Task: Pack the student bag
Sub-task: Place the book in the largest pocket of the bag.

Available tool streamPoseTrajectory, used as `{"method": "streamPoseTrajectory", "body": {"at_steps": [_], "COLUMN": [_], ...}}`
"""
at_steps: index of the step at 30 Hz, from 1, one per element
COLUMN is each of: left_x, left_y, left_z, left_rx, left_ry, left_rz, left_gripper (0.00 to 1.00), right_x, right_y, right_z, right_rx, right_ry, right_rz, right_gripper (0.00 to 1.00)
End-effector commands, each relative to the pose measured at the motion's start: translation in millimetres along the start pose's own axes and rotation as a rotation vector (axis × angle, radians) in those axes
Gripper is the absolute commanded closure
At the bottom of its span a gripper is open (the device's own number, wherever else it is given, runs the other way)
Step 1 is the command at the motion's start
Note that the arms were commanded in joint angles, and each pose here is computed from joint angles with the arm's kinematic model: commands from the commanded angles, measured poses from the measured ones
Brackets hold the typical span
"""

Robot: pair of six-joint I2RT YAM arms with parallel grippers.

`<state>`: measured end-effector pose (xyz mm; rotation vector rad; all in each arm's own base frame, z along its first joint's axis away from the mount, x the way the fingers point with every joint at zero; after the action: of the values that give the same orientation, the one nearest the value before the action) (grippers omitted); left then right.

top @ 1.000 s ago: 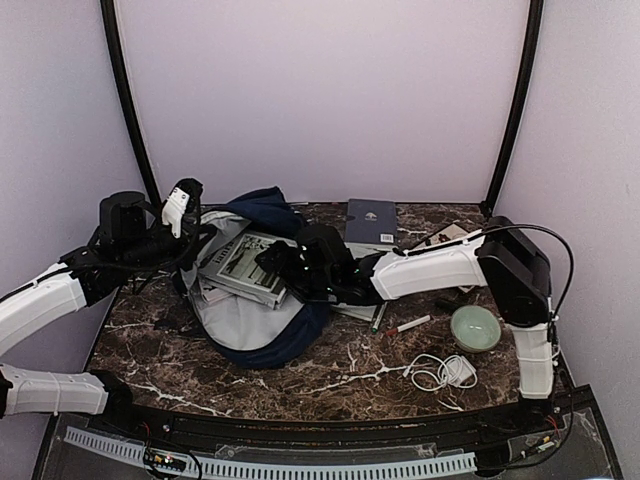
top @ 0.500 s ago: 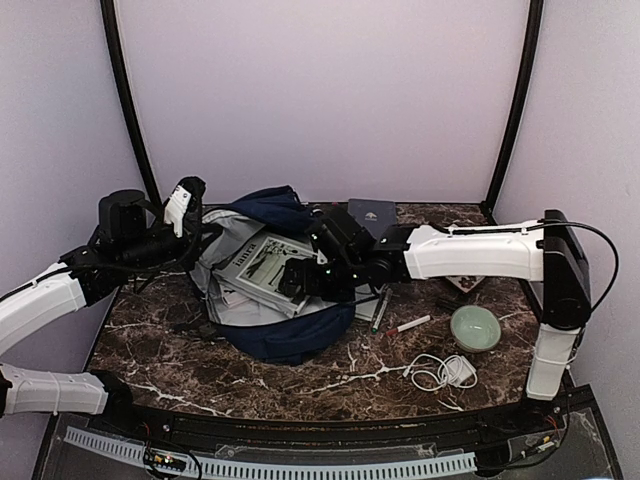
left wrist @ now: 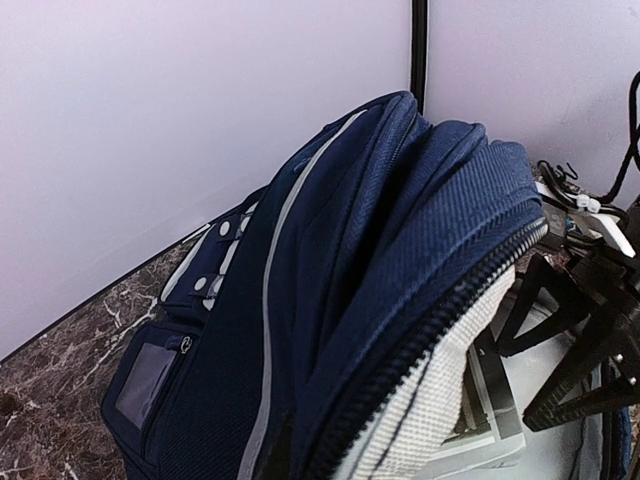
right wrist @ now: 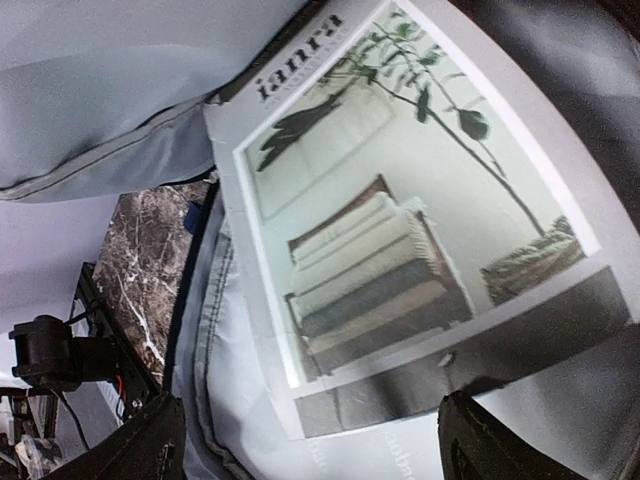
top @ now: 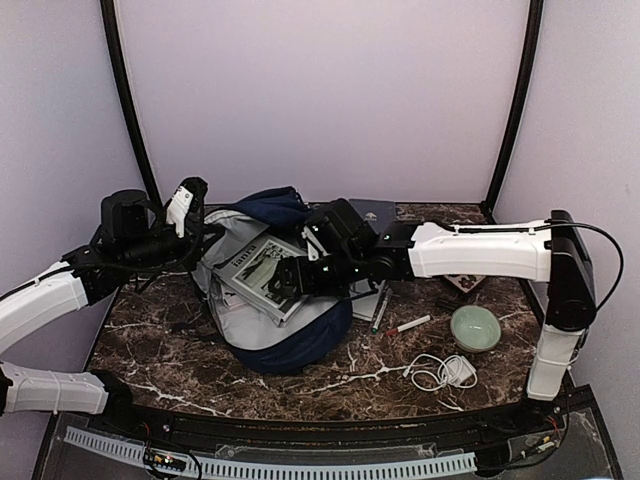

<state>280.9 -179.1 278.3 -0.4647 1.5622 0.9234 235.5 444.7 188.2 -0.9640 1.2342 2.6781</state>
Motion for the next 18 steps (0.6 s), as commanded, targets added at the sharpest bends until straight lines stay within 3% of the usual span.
{"method": "streamPoseTrajectory", "body": {"at_steps": [1,5,10,13,18], "left_x": [-37,-37,-37,-37,-35], "left_y": [7,7,8,7,6], "left_z": [1,2,2,1,2], "left_rx": [0.005,-0.002,-0.005,0.001,-0.004], "left_ry": [-0.015,-0.017,-0.019,-0.017,-0.018], "left_rz": [-0.123,-0.122,-0.124,-0.122,-0.116], "left_gripper": [1.00,1.00,1.00,1.00,1.00], "right_x": [-21,-29,-27,-29,-48], "right_y": [10,27,49,51,41], "right_z": [45,37,-25,-60,-48], "right_rx": [-0.084,-0.008,0.167,0.235,0.167], "right_ry": [0.090,0.094,0.035,0.003,0.071], "right_rz": [-0.139,-0.183,-0.193,-0.183,-0.225], "right_gripper": [0.13,0.14,0.18,0.28,0.44]}}
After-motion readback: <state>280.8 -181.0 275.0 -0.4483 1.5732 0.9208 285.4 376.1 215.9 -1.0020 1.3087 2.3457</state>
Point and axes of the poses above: each gripper's point midway between its finger pads, its own y axis back along the fingers, its own z axis along the line the jaws close on, x = y × z, the point moved 3 cm from there along y, back along the fingers, and after that the axes turned 3 degrees about y, right-handed, at the moved point
